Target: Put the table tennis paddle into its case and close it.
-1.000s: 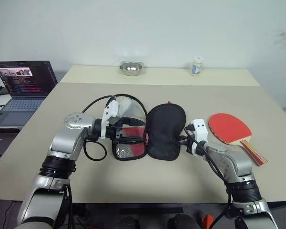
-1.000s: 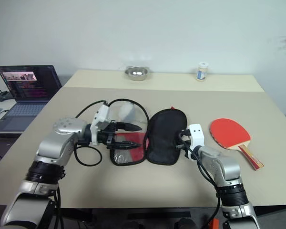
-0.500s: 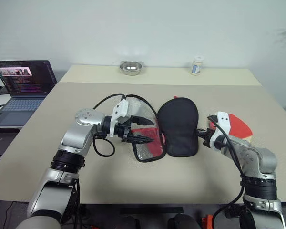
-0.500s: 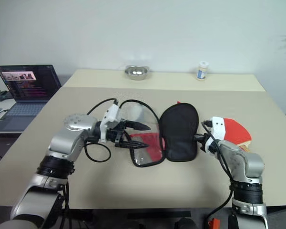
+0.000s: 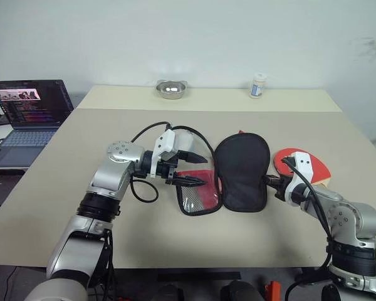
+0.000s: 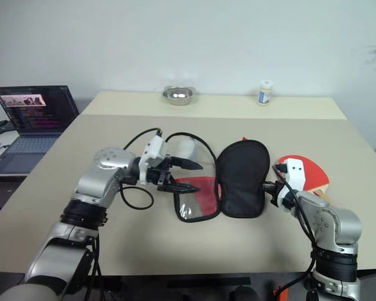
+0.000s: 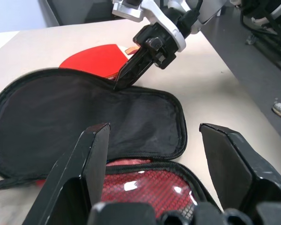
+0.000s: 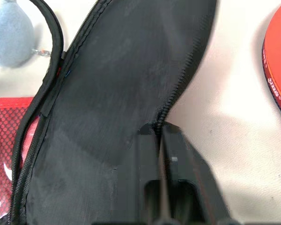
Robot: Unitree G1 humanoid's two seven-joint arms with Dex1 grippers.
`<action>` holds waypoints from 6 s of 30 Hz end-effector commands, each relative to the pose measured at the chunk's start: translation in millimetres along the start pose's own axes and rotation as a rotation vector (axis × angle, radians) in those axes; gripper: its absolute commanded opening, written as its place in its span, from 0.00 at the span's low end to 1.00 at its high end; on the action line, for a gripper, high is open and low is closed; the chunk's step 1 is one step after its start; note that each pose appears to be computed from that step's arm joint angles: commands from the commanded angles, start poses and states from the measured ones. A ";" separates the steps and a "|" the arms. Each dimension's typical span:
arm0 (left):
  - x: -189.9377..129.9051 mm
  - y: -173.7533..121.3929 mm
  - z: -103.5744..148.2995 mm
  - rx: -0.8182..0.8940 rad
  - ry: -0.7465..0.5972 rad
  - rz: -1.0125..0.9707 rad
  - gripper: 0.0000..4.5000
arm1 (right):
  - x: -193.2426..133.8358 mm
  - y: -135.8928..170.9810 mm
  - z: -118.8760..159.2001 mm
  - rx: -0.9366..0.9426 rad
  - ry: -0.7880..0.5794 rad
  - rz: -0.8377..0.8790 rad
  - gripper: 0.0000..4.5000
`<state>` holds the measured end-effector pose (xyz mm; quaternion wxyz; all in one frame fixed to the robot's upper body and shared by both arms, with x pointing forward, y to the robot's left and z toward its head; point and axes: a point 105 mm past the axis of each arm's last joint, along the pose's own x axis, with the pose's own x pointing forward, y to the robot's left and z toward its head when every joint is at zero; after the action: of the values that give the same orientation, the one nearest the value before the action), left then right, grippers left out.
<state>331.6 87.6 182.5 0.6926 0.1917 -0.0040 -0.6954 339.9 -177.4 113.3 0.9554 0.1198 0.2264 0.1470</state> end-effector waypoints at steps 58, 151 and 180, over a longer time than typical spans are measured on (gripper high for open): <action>6.6 8.8 -4.1 0.075 0.019 0.062 0.74 | -59.8 -148.4 7.7 -0.210 0.108 -0.254 0.29; -111.3 3.5 -81.5 -0.108 0.359 0.378 0.74 | -132.5 91.2 66.7 -0.671 -0.212 0.581 0.99; 73.0 63.3 3.7 -0.069 -0.099 0.232 0.74 | -149.9 69.2 62.7 -0.656 -0.118 0.497 0.99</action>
<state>390.6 16.8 171.8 0.7687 0.1313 -0.0133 -0.6259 226.9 -172.0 239.6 0.8869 -0.1222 0.0899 0.4364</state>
